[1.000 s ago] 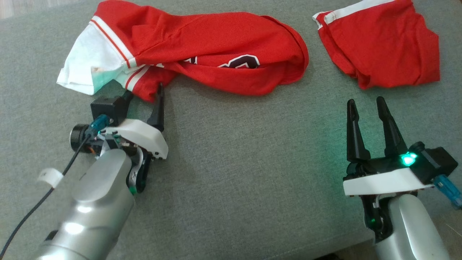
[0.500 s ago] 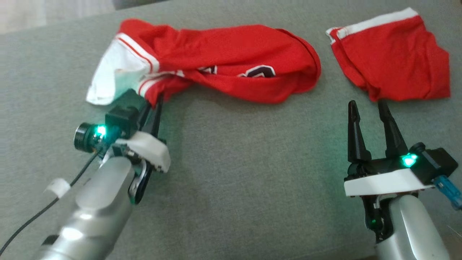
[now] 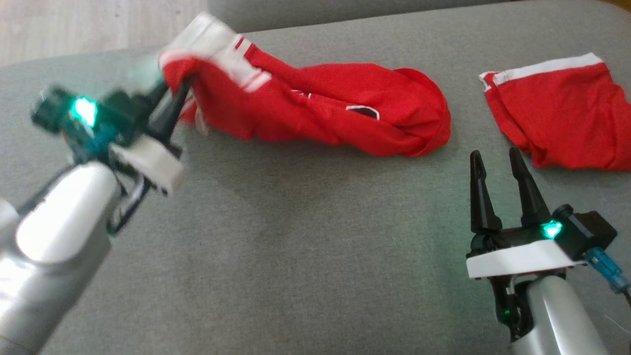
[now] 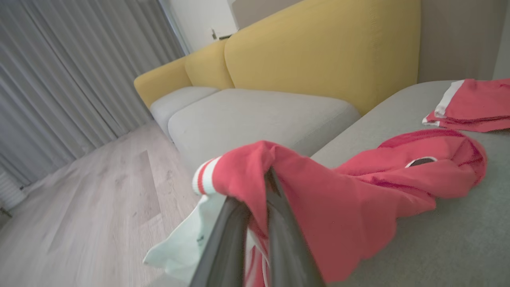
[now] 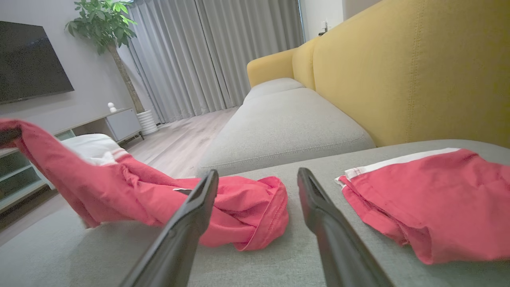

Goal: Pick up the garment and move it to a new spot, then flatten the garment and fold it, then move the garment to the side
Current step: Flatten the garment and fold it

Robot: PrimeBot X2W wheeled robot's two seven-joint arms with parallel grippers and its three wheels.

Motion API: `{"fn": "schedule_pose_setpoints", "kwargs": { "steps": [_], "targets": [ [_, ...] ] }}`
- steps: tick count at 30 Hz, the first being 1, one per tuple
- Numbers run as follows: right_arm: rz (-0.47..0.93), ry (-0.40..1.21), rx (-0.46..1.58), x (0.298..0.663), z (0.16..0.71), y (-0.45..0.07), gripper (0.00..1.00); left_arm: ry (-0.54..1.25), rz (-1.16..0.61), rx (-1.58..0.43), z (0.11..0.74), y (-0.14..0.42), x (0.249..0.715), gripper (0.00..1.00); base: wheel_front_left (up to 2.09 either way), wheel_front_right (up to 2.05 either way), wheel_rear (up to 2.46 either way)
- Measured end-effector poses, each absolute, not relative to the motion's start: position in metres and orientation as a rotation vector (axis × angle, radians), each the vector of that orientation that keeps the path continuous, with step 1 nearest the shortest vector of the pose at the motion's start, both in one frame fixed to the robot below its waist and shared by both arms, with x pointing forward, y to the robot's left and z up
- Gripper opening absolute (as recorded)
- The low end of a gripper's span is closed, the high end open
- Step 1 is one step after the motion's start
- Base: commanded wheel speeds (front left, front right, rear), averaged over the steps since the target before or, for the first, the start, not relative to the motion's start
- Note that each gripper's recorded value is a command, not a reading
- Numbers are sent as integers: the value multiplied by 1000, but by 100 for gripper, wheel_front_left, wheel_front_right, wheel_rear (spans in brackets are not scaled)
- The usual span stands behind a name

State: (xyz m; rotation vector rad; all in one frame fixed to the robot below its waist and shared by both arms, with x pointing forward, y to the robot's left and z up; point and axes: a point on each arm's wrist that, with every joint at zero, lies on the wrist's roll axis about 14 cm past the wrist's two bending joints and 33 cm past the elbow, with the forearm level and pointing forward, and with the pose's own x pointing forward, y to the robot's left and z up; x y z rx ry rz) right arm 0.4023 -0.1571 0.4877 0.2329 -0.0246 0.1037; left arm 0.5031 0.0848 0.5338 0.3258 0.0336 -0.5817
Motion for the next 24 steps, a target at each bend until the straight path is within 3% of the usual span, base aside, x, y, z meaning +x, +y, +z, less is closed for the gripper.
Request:
{"fn": "schedule_pose_setpoints", "kwargs": {
  "steps": [4,10,19,24],
  "targets": [
    [136,-32,239,403,492,-146,100,-28,-642,377,569,78,495,0,0,0,0],
    [152,-22,243,400,489,-140,100,-10,-643,425,573,96,477,0,0,0,0],
    [176,-22,246,396,490,-132,100,213,-710,438,511,116,415,0,0,0,0],
    [190,-18,247,392,490,-127,100,398,-791,419,463,118,351,0,0,0,0]
  ]
}}
